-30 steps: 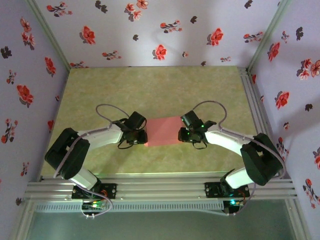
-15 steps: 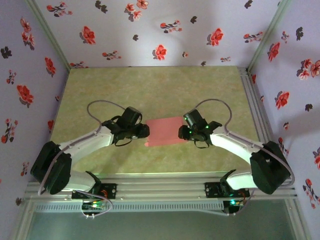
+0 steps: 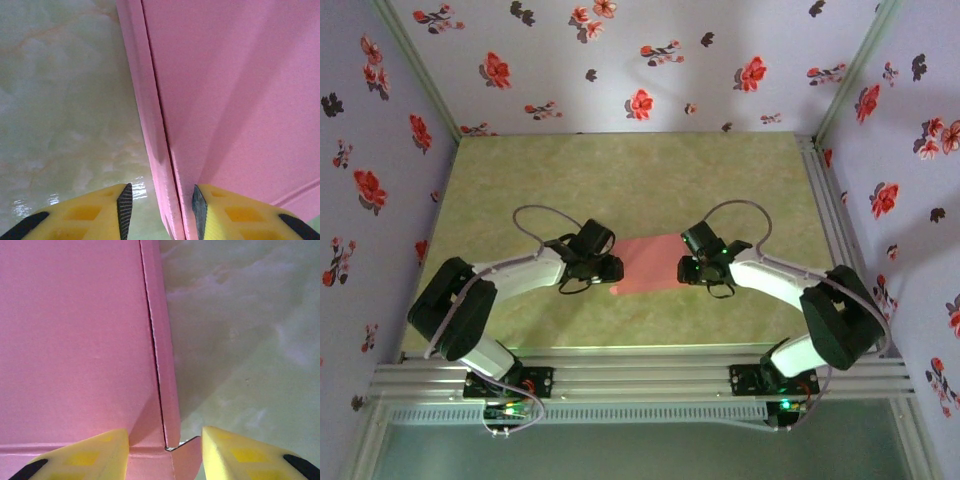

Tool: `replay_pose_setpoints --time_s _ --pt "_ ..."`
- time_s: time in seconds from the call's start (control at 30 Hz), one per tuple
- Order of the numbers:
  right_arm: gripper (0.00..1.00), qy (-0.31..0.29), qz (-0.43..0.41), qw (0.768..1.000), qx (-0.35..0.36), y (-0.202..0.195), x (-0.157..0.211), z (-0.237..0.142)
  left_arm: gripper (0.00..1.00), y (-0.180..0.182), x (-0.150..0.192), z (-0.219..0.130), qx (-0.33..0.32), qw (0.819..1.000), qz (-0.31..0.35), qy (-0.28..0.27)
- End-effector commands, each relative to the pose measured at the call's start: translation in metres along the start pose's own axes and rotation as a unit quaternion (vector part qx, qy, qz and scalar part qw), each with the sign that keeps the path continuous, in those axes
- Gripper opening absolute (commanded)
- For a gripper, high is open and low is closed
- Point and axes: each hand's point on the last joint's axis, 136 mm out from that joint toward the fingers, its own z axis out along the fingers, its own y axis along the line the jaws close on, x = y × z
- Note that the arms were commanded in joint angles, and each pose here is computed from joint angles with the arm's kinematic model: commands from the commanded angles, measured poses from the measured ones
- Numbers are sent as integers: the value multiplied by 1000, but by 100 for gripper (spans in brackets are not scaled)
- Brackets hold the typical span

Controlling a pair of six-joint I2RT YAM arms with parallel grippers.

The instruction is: Fold the paper box

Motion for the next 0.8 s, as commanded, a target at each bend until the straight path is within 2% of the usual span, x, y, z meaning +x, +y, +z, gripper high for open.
replay_pose_setpoints --time_s 0.0,0.23,0.53,0.77 --pt "43 10 -3 1000 16 -10 9 10 39 11 7 5 -30 999 9 9" --pt "43 -2 -8 1000 17 -9 2 -3 39 14 11 8 -32 999 7 12" --pt "45 -15 -34 999 1 -9 5 -37 41 -1 -1 -31 -3 1000 17 -22" --pt "46 12 -59 998 23 -26 29 -41 47 -13 33 -40 -1 994 108 5"
